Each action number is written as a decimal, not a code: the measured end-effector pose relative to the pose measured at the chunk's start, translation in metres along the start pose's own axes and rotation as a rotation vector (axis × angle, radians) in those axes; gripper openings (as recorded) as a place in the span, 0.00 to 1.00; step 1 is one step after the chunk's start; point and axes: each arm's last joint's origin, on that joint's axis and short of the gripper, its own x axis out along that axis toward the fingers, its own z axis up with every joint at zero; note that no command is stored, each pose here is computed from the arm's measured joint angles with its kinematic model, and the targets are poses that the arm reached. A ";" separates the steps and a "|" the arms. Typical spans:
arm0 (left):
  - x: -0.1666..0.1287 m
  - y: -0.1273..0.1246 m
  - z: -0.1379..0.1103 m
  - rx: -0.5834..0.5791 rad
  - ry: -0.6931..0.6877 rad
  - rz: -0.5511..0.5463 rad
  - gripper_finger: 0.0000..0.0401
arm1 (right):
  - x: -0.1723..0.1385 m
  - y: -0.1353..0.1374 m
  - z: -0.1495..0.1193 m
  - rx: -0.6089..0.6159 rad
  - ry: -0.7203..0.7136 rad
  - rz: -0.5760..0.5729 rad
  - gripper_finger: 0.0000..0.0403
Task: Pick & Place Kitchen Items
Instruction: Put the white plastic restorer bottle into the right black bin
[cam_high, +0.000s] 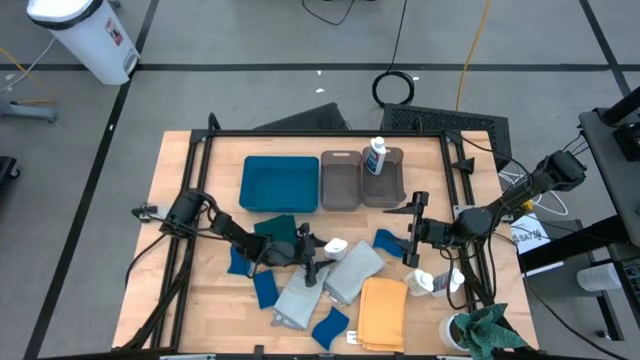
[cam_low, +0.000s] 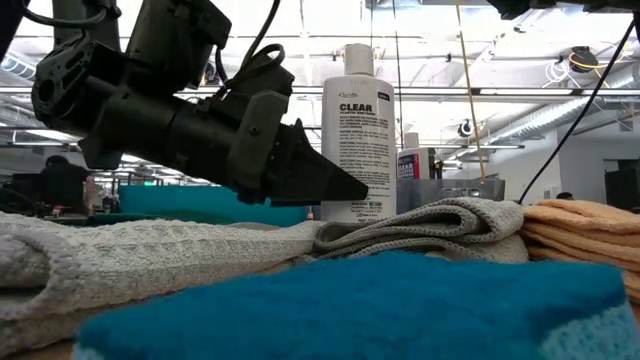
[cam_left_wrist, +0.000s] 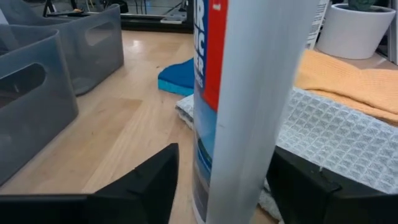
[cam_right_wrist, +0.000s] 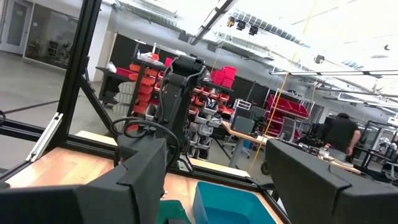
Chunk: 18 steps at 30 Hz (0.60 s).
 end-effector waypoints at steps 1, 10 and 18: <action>0.000 0.000 0.000 0.001 0.002 0.000 0.54 | 0.000 0.000 0.000 0.000 0.000 0.000 0.61; 0.000 0.000 0.000 0.002 0.005 -0.001 0.33 | 0.000 0.000 0.000 0.005 0.000 0.000 0.61; 0.000 0.000 -0.001 0.006 0.015 0.001 0.32 | 0.008 -0.001 0.009 0.158 0.054 -0.050 0.61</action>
